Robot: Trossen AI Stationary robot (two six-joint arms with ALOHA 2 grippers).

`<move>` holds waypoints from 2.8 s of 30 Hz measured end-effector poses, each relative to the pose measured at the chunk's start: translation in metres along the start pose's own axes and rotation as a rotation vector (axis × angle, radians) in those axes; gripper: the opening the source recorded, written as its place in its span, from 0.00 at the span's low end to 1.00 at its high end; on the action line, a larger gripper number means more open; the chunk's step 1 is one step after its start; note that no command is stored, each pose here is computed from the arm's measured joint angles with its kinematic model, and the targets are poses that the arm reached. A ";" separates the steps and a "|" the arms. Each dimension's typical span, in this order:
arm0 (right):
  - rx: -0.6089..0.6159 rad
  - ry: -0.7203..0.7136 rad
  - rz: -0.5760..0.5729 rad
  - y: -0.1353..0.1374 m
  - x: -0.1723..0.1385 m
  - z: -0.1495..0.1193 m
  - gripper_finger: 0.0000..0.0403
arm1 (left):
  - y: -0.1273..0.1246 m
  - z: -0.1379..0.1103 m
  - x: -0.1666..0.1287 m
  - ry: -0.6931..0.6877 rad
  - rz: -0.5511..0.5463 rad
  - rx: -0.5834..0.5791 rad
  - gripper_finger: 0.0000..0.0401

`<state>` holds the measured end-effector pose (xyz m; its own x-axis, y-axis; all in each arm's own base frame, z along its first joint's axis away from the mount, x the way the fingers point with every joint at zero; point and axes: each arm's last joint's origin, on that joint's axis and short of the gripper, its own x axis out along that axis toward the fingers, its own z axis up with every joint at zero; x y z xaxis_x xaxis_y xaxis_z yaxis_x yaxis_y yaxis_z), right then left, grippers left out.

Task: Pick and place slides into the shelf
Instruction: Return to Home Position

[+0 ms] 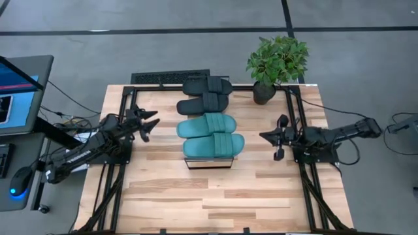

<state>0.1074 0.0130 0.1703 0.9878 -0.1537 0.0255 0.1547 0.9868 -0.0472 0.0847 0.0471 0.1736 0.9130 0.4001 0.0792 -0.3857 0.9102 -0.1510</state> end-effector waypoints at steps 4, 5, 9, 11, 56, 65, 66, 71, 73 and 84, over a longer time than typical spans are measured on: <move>0.014 0.036 0.061 0.006 -0.002 -0.004 0.00 | 0.001 -0.003 0.000 0.014 0.071 -0.008 0.49; 0.028 0.037 0.071 0.007 -0.002 -0.004 0.00 | 0.001 -0.003 0.000 0.016 0.081 -0.009 0.49; 0.048 0.048 0.107 0.011 -0.004 -0.005 0.00 | 0.001 -0.003 0.000 0.012 0.103 -0.007 0.49; 0.044 0.056 0.121 0.012 -0.004 -0.005 0.00 | 0.000 -0.002 0.000 0.000 0.101 -0.082 0.49; 0.033 0.074 0.145 0.015 -0.005 -0.007 0.00 | 0.001 -0.007 0.002 0.055 0.113 -0.017 0.48; 0.034 0.074 0.145 0.015 -0.005 -0.007 0.00 | 0.001 -0.007 0.002 0.055 0.113 -0.012 0.48; 0.033 0.074 0.145 0.015 -0.005 -0.007 0.00 | 0.001 -0.007 0.002 0.055 0.113 -0.017 0.48; 0.033 0.075 0.145 0.015 -0.005 -0.007 0.00 | 0.001 -0.007 0.002 0.056 0.113 -0.011 0.48; 0.033 0.075 0.145 0.015 -0.005 -0.007 0.00 | 0.001 -0.007 0.002 0.056 0.113 -0.009 0.48; 0.034 0.074 0.145 0.015 -0.005 -0.007 0.00 | 0.001 -0.007 0.002 0.056 0.113 -0.010 0.48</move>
<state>0.1045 0.0278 0.1621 0.9985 -0.0120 -0.0532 0.0114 0.9999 -0.0116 0.0868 0.0483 0.1663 0.8699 0.4932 0.0063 -0.4855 0.8584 -0.1656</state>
